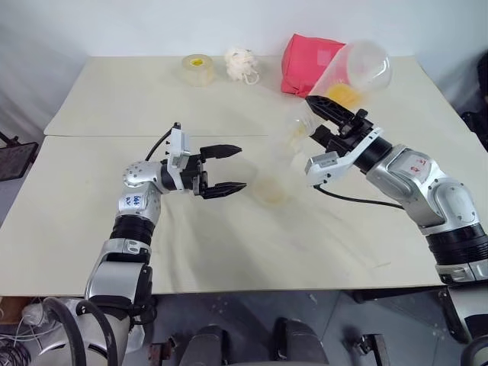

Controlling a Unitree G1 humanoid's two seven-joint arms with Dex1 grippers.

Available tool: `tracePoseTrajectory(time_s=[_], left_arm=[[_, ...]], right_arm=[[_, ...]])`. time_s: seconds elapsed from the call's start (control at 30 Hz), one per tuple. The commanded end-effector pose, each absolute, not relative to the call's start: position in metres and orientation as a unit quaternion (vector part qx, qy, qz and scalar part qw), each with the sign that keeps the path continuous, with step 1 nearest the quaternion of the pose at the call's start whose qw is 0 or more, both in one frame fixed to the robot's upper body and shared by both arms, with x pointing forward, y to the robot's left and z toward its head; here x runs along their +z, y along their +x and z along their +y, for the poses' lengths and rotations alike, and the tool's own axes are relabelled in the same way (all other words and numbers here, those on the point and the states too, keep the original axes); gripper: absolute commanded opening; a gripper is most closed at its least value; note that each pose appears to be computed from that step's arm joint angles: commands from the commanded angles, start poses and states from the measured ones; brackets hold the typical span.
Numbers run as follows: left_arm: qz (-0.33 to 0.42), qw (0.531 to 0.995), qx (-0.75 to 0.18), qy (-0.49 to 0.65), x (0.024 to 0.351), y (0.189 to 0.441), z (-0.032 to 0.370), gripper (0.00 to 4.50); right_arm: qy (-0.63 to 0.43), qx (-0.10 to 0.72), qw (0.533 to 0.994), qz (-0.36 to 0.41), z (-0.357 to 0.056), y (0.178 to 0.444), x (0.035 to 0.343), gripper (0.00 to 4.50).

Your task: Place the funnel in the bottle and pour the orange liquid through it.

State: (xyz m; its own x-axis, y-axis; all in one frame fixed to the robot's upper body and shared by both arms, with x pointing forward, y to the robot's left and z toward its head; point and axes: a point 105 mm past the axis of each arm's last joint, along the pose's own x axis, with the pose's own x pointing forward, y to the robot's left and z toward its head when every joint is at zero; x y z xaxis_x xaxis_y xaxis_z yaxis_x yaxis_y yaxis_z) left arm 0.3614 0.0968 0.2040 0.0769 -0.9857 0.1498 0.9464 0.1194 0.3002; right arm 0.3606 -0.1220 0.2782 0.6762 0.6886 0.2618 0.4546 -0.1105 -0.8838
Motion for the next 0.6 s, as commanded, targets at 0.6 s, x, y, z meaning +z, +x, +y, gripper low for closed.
tracePoseTrajectory(time_s=[0.6], left_arm=[[-0.181,0.724,-0.661,0.076,0.2176,0.3602,0.0928,4.50]], right_arm=[[-0.769,0.097,0.467,-0.426,-0.1216,0.3570,0.2941,2.41]])
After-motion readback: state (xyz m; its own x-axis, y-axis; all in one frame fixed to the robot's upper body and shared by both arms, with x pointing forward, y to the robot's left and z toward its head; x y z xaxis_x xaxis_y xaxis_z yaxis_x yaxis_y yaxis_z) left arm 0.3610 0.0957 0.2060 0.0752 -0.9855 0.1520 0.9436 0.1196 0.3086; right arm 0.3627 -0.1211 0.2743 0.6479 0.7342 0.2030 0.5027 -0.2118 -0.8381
